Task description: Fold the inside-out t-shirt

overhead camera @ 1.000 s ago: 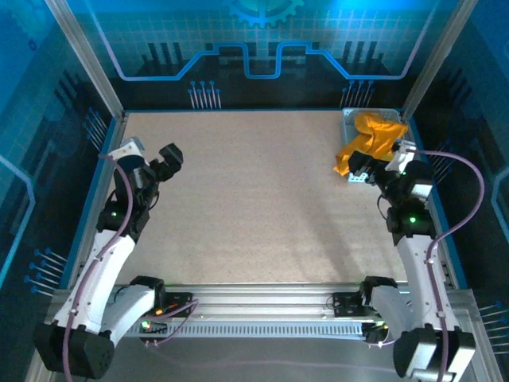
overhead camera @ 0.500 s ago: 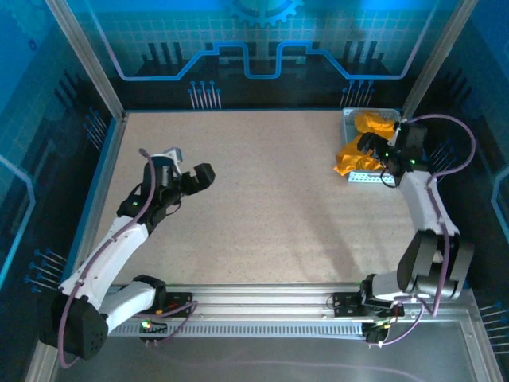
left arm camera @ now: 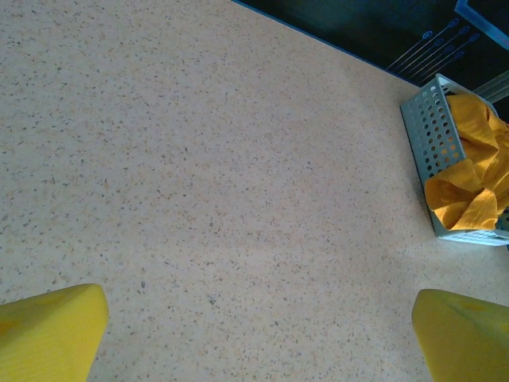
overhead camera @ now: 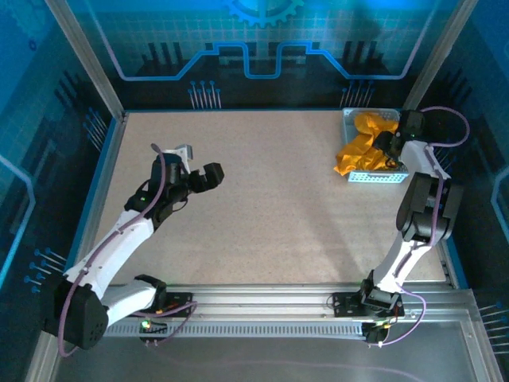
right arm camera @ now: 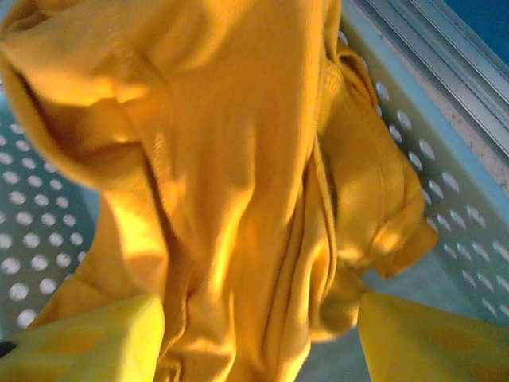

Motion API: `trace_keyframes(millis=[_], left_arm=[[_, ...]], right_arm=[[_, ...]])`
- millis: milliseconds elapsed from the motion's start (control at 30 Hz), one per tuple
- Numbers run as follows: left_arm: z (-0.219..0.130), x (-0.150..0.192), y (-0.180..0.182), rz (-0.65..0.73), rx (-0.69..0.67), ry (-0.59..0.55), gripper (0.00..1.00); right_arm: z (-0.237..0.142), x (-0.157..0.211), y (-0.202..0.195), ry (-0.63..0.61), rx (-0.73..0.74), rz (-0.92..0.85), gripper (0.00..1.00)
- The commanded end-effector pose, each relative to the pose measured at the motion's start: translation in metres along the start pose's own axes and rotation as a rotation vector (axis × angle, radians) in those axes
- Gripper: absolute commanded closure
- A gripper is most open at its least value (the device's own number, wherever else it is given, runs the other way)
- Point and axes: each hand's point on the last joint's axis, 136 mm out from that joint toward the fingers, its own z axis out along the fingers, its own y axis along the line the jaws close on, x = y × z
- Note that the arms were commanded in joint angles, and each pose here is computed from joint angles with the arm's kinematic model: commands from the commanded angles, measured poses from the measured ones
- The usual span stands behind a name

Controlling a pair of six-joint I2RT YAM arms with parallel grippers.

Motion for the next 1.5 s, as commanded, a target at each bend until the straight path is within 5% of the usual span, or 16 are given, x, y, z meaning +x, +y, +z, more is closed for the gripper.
trace_keyframes(millis=[0,200,400,533,900,1267,1467], left_arm=[[-0.001,-0.011,-0.017,0.041,0.056,-0.024,0.01],[-0.001,-0.015,-0.019,0.043,0.055,-0.029,0.01],[-0.003,-0.015,-0.02,0.04,0.058,-0.024,0.01],[-0.004,-0.015,-0.021,0.038,0.062,-0.021,0.01],[-0.009,-0.01,-0.028,0.032,0.096,0.009,0.01],[-0.03,-0.015,-0.035,0.04,0.117,-0.021,0.01],[-0.051,-0.02,-0.035,0.062,0.111,-0.073,0.01]], right_arm=[[0.015,0.004,-0.008,0.067,0.035,0.009,0.37],[0.039,0.005,-0.011,0.12,0.045,0.022,0.46],[0.017,-0.009,0.014,0.069,-0.034,-0.003,0.77],[-0.039,-0.034,0.044,-0.048,-0.089,-0.06,0.89],[-0.213,-0.052,0.147,-0.329,-0.432,-0.236,0.98],[-0.397,0.007,0.26,-0.48,-0.791,-0.518,1.0],[-0.408,0.075,0.299,-0.389,-0.843,-0.682,1.0]])
